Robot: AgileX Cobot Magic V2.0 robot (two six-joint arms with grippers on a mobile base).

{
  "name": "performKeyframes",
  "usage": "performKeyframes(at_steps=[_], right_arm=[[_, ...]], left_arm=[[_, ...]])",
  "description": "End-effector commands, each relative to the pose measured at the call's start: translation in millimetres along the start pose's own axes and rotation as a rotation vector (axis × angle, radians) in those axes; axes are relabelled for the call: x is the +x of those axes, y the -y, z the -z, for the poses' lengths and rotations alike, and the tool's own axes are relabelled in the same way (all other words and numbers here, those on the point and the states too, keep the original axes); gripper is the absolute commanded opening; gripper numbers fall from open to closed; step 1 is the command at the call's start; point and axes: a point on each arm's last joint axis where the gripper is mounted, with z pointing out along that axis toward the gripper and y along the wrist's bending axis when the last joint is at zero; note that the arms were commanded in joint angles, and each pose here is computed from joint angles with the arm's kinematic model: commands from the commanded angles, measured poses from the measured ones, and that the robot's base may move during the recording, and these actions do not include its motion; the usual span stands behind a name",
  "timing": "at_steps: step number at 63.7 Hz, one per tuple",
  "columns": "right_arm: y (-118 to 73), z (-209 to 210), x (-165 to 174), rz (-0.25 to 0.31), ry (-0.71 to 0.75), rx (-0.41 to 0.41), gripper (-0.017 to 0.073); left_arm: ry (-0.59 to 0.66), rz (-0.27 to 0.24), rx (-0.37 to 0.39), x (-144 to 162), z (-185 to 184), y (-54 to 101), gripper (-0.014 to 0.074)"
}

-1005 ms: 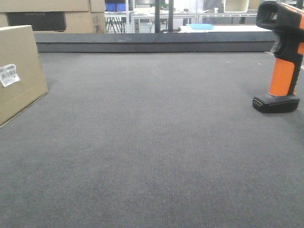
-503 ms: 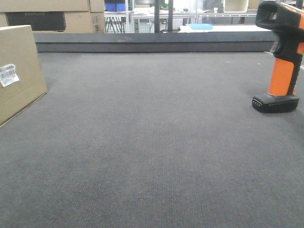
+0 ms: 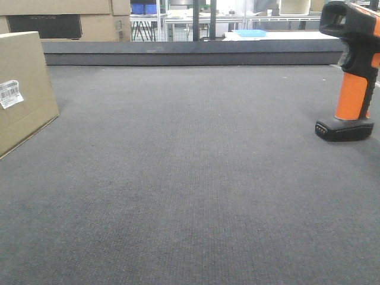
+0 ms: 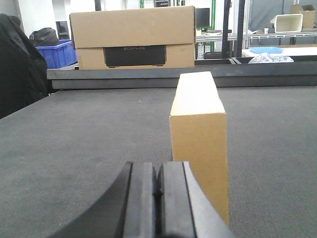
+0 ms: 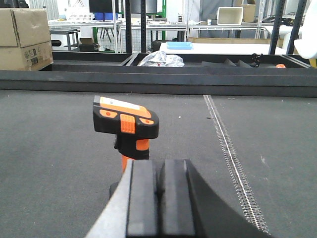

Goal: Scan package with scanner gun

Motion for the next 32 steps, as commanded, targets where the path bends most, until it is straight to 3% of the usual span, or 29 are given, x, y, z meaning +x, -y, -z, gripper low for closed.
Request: performKeyframes(at_steps=[1, 22, 32], right_arm=[[0.4, 0.5, -1.0, 0.013, 0.017, 0.005, -0.0154], [0.4, 0.8, -1.1, 0.013, 0.019, 0.005, -0.0154], [2.9, 0.0, 1.3, 0.034, 0.018, 0.051, -0.0154]], left_arm=[[0.025, 0.012, -0.004, -2.3, 0.5, -0.3, -0.0111], [0.025, 0.012, -0.004, -2.3, 0.5, -0.3, -0.0111], [0.025, 0.012, -0.004, -2.3, 0.5, -0.3, -0.0111]])
